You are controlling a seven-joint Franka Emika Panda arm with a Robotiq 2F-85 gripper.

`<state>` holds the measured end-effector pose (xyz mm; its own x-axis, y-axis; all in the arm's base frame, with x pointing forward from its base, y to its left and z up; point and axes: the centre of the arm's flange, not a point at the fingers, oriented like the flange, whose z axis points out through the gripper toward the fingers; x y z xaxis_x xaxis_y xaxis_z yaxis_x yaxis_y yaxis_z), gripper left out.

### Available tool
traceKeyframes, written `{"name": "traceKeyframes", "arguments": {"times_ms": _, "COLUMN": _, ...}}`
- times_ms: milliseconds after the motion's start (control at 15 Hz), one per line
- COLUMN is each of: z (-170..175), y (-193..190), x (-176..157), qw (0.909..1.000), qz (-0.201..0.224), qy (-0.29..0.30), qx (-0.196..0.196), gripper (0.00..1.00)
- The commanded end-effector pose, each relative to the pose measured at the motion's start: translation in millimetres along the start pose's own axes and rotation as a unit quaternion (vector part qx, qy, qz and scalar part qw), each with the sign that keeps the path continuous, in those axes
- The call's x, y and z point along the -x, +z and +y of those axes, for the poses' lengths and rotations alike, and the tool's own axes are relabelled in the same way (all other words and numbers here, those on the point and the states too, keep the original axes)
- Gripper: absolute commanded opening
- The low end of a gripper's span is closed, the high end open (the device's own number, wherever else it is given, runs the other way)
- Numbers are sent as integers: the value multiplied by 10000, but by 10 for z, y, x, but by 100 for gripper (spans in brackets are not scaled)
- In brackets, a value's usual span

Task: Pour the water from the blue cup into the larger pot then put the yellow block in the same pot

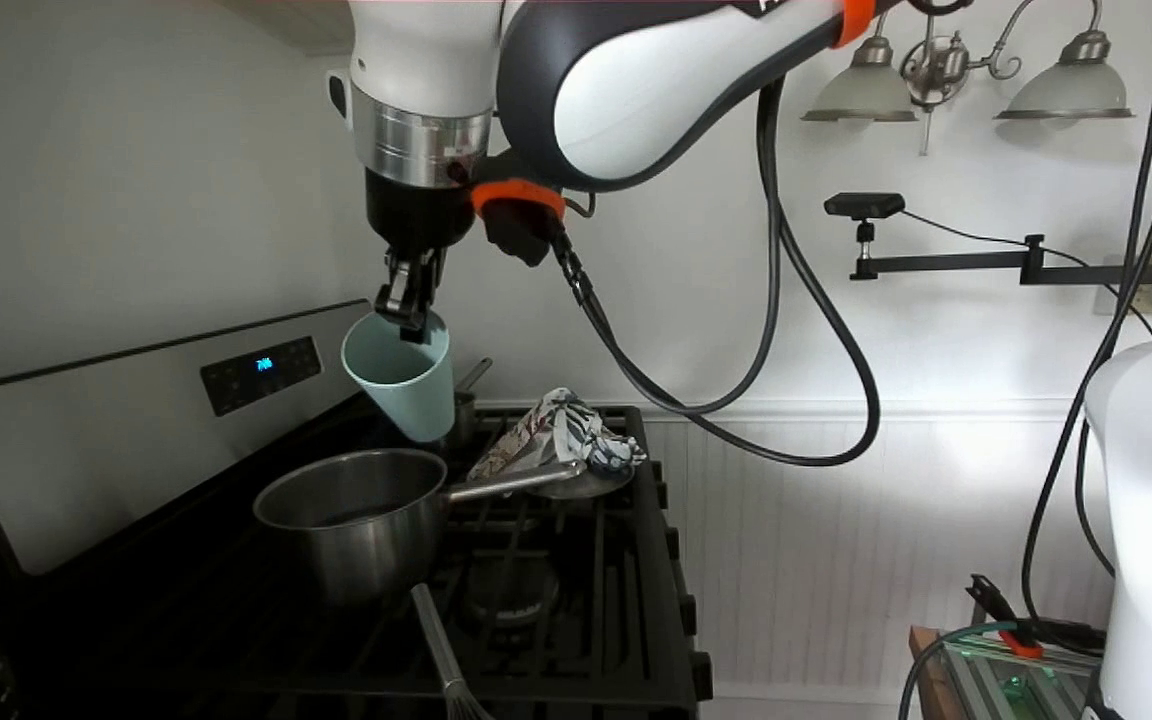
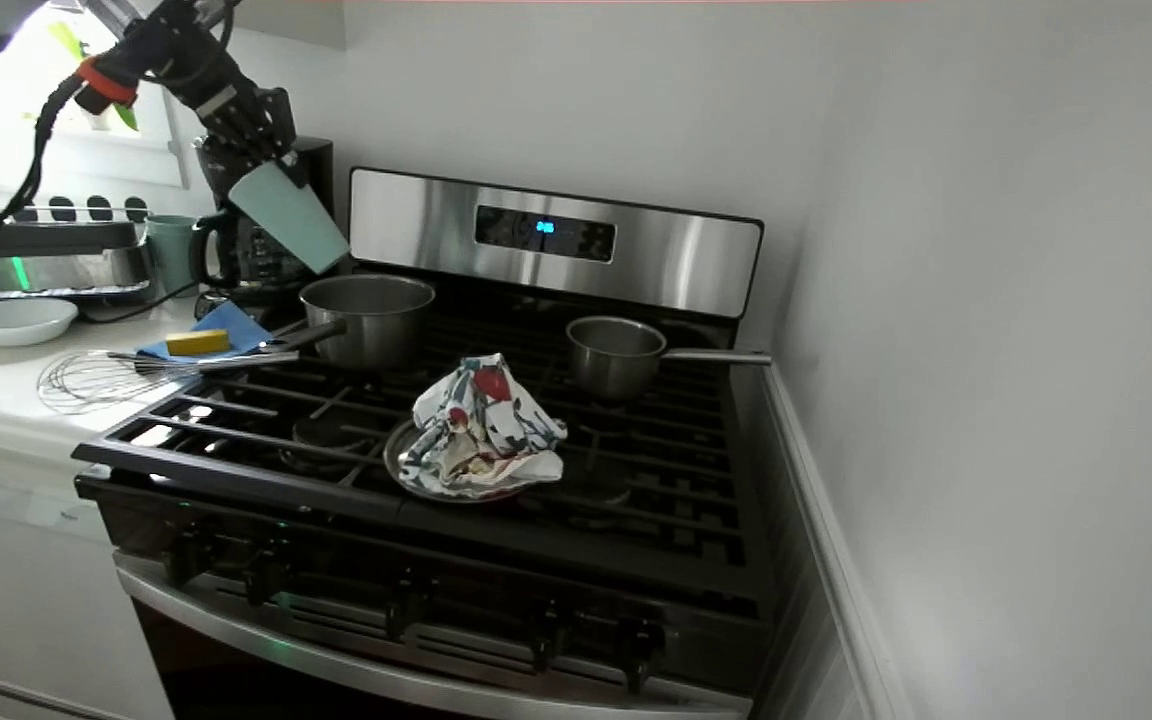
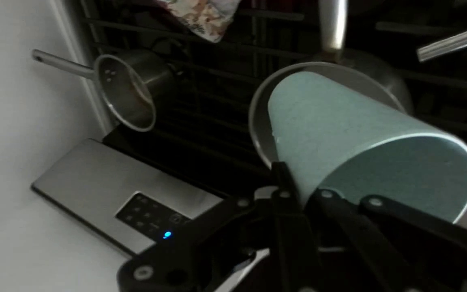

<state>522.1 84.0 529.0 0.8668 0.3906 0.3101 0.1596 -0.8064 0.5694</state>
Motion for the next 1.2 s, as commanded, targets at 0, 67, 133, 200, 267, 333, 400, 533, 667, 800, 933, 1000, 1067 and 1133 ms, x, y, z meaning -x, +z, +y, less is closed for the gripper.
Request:
{"name": "traceKeyframes", "arguments": {"times_ms": 0, "z": 26, "y": 60, "x": -166, "qw": 9952, "qz": 179, "qy": 206, "qx": 944, "gripper": 1}}
{"name": "traceKeyframes", "arguments": {"times_ms": 67, "z": 35, "y": 96, "x": -189, "qw": 9927, "qz": 236, "qy": 232, "qx": 1163, "gripper": 1}}
{"name": "traceKeyframes", "arguments": {"times_ms": 133, "z": 37, "y": 132, "x": -207, "qw": 9899, "qz": 268, "qy": 248, "qx": 1369, "gripper": 1}}
{"name": "traceKeyframes", "arguments": {"times_ms": 200, "z": 38, "y": 192, "x": -218, "qw": 9876, "qz": 273, "qy": 256, "qx": 1525, "gripper": 1}}
{"name": "traceKeyframes", "arguments": {"times_ms": 267, "z": 41, "y": 240, "x": -226, "qw": 9851, "qz": 257, "qy": 273, "qx": 1677, "gripper": 1}}
{"name": "traceKeyframes", "arguments": {"times_ms": 333, "z": 53, "y": 320, "x": -226, "qw": 9824, "qz": 214, "qy": 288, "qx": 1832, "gripper": 1}}
{"name": "traceKeyframes", "arguments": {"times_ms": 400, "z": 60, "y": 383, "x": -226, "qw": 9801, "qz": 174, "qy": 298, "qx": 1953, "gripper": 1}}
{"name": "traceKeyframes", "arguments": {"times_ms": 533, "z": 43, "y": 500, "x": -224, "qw": 9753, "qz": 131, "qy": 381, "qx": 2173, "gripper": 1}}
{"name": "traceKeyframes", "arguments": {"times_ms": 667, "z": 6, "y": 589, "x": -244, "qw": 9703, "qz": 165, "qy": 604, "qx": 2335, "gripper": 1}}
{"name": "traceKeyframes", "arguments": {"times_ms": 800, "z": -42, "y": 651, "x": -272, "qw": 9671, "qz": 206, "qy": 757, "qx": 2421, "gripper": 1}}
{"name": "traceKeyframes", "arguments": {"times_ms": 933, "z": -104, "y": 697, "x": -305, "qw": 9630, "qz": 325, "qy": 845, "qx": 2540, "gripper": 1}}
{"name": "traceKeyframes", "arguments": {"times_ms": 1000, "z": -130, "y": 712, "x": -320, "qw": 9605, "qz": 378, "qy": 844, "qx": 2625, "gripper": 1}}
{"name": "traceKeyframes", "arguments": {"times_ms": 1067, "z": -155, "y": 731, "x": -330, "qw": 9574, "qz": 450, "qy": 792, "qx": 2741, "gripper": 1}}
{"name": "traceKeyframes", "arguments": {"times_ms": 1133, "z": -180, "y": 741, "x": -339, "qw": 9548, "qz": 515, "qy": 731, "qx": 2835, "gripper": 1}}
